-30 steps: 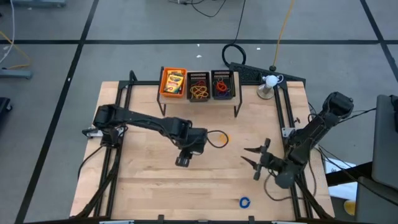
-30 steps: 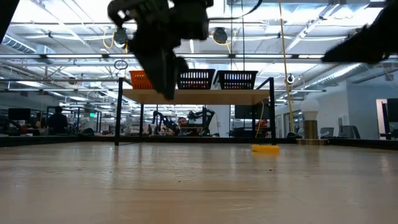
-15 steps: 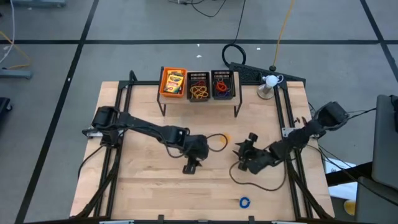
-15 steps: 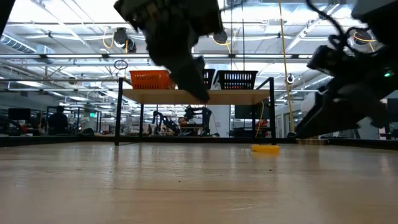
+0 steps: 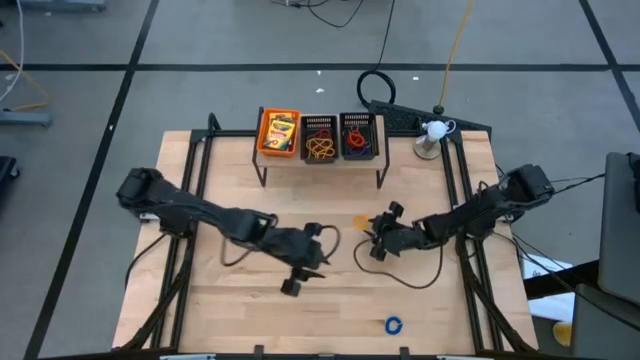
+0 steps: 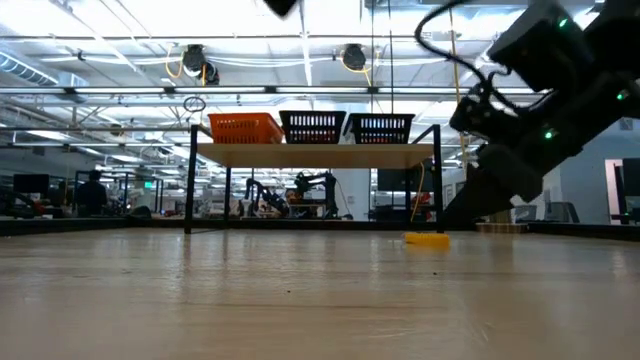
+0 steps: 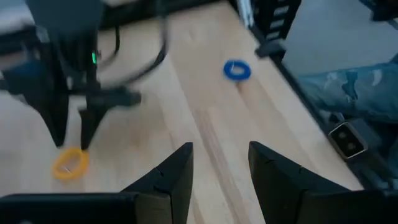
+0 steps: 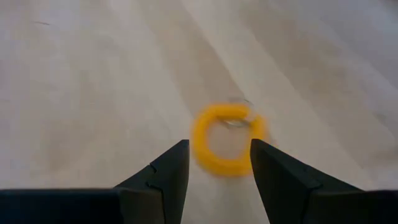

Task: Pick & Place Office Desk Supplies
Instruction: Put the yellow spring keychain into the right black basket on the shelf

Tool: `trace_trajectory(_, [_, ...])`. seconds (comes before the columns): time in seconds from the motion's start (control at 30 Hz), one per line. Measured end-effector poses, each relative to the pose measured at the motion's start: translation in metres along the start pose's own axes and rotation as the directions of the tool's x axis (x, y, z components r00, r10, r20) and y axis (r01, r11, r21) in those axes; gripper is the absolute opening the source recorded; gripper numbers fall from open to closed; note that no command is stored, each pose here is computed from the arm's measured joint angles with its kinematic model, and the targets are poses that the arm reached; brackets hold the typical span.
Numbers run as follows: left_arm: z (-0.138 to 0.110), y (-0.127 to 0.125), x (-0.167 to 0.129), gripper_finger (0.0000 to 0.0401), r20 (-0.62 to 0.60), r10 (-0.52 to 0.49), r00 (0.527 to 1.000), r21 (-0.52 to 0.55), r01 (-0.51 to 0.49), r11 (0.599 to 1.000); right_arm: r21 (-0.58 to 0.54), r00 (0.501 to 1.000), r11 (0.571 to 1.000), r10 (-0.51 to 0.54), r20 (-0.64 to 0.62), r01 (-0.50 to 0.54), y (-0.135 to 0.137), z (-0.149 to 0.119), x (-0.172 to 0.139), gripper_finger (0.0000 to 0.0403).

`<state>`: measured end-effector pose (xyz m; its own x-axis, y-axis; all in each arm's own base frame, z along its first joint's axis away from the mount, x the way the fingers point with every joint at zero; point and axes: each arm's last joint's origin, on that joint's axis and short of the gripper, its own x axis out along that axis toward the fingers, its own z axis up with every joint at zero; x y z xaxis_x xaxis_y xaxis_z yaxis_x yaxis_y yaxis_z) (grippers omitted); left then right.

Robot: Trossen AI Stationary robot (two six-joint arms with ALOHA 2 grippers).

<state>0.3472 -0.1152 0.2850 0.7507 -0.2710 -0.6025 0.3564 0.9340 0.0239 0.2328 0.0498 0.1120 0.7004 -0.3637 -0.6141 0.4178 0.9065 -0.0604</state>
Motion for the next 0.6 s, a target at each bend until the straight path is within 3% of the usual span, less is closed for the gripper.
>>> trace_trajectory(0.2, [0.013,-0.024,-0.044,0.0150,0.069,0.097,0.993,0.056,-0.101,0.993,0.183,0.998,0.982,-0.046,-0.043,0.053,-0.017,-0.010,0.006,0.0171])
trace_trajectory(0.4, [0.012,-0.046,-0.080,0.0150,0.066,0.240,0.969,0.064,-0.244,0.968,0.230,0.995,0.973,0.031,-0.097,-0.008,-0.028,-0.023,0.006,0.0167])
trace_trajectory(0.6, [0.009,-0.065,-0.093,0.0150,0.078,0.331,0.940,0.094,-0.337,0.937,0.243,0.995,0.965,0.096,0.006,-0.094,-0.035,-0.034,0.002,0.0191])
